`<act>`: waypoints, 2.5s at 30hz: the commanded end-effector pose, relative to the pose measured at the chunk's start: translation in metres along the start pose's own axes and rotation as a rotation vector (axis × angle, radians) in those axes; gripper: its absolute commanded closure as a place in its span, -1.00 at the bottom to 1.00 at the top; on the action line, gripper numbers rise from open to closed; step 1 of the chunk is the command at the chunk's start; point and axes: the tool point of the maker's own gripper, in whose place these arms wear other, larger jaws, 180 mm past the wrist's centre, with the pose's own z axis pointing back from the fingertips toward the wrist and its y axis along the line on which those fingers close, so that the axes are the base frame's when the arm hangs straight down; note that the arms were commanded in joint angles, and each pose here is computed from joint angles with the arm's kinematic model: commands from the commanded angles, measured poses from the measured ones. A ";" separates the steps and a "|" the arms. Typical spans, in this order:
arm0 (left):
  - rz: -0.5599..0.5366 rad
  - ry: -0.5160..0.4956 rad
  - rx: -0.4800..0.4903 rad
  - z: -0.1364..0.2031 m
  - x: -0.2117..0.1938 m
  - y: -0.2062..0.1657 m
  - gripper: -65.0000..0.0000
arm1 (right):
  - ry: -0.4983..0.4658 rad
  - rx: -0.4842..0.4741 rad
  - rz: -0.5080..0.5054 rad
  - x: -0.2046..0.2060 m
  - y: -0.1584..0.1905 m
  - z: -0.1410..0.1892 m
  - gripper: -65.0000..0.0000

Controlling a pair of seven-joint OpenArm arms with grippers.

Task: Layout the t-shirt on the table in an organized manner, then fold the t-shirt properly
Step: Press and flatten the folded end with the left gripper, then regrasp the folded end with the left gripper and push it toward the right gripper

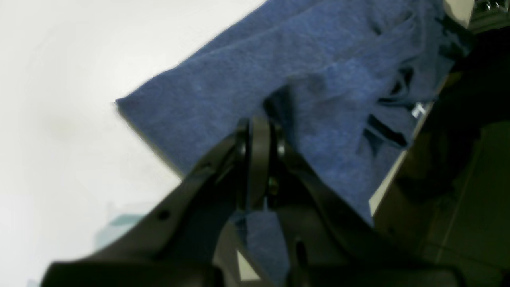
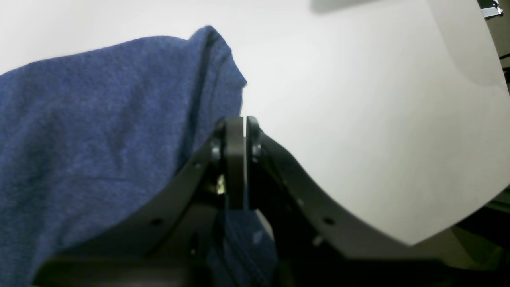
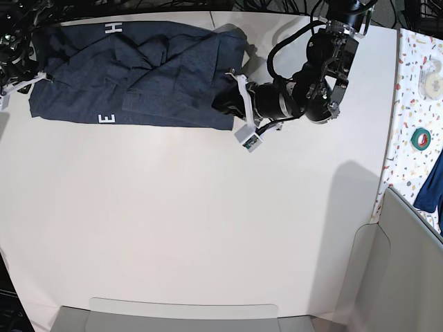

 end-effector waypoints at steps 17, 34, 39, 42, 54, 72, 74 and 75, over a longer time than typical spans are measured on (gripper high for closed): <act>-0.071 -0.009 -0.128 -0.041 0.010 -0.030 1.00 | -0.040 -0.006 0.016 0.012 -0.003 0.004 1.00; -0.411 0.193 -0.327 -0.046 -0.013 -0.120 1.00 | -0.036 0.049 0.066 0.015 0.020 -0.002 1.00; -0.454 0.184 -0.349 -0.043 -0.011 -0.131 1.00 | -0.039 0.051 0.067 0.016 0.020 -0.003 1.00; -0.425 0.069 -0.285 -0.028 0.023 -0.117 1.00 | -0.039 0.051 0.067 0.016 0.020 -0.003 1.00; -0.202 -0.045 0.083 0.002 0.019 -0.015 1.00 | -0.017 0.056 0.048 0.009 0.019 -0.008 1.00; -0.166 -0.038 0.118 -0.015 0.011 -0.001 1.00 | -0.010 0.062 0.044 0.007 0.021 -0.010 1.00; -0.165 -0.048 0.108 -0.017 0.014 -0.005 1.00 | -0.010 0.061 0.043 0.007 0.020 -0.010 1.00; -0.163 -0.050 0.106 -0.018 0.014 -0.006 1.00 | -0.012 0.061 0.043 0.008 0.020 -0.010 1.00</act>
